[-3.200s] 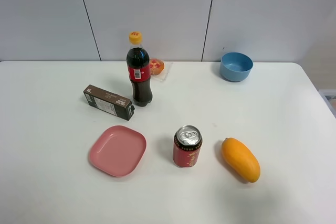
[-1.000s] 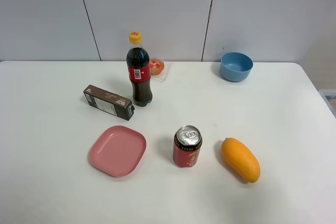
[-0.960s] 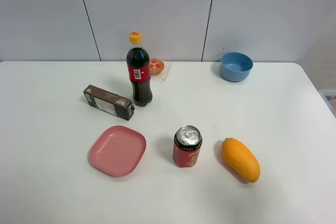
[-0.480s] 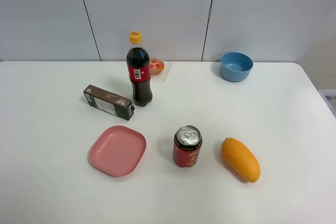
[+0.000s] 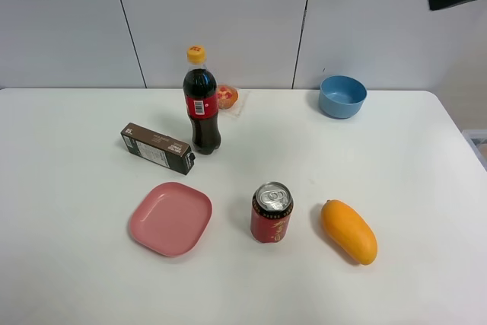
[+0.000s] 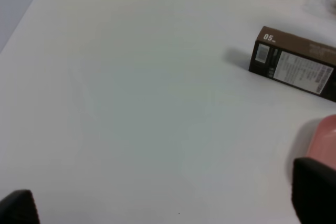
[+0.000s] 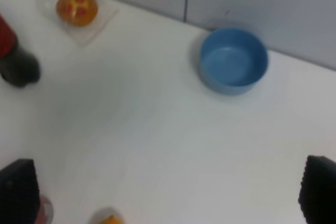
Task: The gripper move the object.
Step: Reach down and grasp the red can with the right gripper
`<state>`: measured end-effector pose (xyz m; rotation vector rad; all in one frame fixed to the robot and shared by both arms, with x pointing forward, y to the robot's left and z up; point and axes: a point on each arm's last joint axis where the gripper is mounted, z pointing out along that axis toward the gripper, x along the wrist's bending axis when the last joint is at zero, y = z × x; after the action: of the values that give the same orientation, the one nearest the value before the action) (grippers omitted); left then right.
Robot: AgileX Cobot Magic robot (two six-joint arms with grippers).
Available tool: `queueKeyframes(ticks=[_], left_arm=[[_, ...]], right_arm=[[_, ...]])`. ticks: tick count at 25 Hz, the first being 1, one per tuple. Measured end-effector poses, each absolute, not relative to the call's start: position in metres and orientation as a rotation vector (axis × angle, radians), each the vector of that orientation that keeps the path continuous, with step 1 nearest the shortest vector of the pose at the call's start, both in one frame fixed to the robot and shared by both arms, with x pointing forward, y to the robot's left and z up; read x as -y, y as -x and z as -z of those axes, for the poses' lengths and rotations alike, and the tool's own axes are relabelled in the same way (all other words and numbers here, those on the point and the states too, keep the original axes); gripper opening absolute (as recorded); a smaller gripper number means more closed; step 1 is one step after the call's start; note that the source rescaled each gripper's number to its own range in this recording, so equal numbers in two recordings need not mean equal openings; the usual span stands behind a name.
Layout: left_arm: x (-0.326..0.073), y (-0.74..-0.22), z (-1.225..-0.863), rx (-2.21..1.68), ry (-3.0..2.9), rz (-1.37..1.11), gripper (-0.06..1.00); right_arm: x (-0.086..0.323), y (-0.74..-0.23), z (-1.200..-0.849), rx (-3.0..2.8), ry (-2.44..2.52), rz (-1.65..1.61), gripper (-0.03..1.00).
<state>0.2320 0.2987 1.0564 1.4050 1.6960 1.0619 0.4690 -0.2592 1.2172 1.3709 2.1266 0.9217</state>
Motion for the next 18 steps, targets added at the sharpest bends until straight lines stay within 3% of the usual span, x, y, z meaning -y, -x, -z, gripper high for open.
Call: queueKeyframes(ticks=[8, 18], left_arm=[[-0.299, -0.232, -1.056, -1.696, -1.405, -1.062, 1.00], [-0.299, -0.232, -1.056, -1.696, -1.405, -1.062, 1.00]], right_arm=[[0.174, -0.511, -1.164, -2.472, -1.186, -0.860, 1.00], [0.056, -0.483, -1.099, -2.824, -0.903, -0.648, 1.00]])
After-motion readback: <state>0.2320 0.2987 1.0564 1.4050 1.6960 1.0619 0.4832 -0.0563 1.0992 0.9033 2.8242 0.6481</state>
